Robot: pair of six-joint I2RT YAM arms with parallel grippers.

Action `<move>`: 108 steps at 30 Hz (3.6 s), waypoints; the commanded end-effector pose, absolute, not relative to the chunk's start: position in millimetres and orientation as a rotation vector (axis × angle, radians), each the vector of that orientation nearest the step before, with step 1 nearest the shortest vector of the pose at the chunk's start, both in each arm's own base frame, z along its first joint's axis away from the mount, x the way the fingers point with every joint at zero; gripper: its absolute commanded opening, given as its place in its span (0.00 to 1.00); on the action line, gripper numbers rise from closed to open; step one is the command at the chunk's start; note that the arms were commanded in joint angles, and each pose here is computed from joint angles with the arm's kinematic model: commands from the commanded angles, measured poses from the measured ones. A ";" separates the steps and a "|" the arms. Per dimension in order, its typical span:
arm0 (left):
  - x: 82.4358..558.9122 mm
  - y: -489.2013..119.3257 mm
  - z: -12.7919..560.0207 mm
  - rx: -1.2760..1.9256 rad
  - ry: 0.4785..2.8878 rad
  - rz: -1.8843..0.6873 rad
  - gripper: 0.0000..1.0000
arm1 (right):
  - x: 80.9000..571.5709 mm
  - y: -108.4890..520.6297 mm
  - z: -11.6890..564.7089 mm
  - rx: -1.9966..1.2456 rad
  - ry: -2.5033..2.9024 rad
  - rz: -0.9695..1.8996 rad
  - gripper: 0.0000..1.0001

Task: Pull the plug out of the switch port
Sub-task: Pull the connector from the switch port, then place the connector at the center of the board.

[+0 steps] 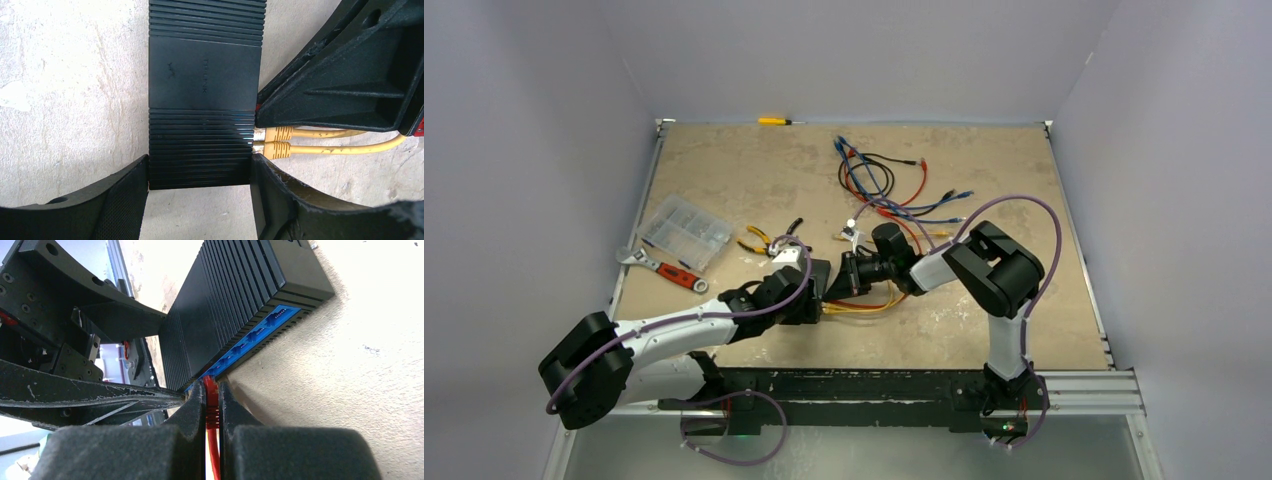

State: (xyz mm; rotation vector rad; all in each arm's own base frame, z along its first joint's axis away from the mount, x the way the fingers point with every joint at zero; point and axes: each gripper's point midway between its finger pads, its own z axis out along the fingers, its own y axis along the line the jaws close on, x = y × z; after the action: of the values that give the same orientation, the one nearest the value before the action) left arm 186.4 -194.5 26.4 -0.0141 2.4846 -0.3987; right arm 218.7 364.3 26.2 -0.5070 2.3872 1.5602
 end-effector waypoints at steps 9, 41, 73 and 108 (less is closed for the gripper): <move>170.5 -144.2 1.0 -0.074 2.576 -0.112 0.00 | 208.5 346.6 18.1 -0.511 2.439 1.477 0.00; 173.7 -140.2 1.4 -0.123 2.576 -0.056 0.00 | 202.9 322.6 21.7 -0.519 2.467 1.343 0.00; 175.7 -139.1 1.1 -0.037 2.593 0.005 0.00 | 219.4 317.1 35.2 -0.526 2.437 1.270 0.00; 175.4 -174.3 0.3 0.119 2.582 -0.152 0.00 | 292.4 304.3 72.0 -0.509 2.329 0.833 0.67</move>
State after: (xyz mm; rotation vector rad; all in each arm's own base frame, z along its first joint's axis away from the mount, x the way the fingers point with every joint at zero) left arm 198.6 -186.8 25.7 0.0421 2.4658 -0.2254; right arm 291.9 319.7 66.9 -0.4737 2.3441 0.9449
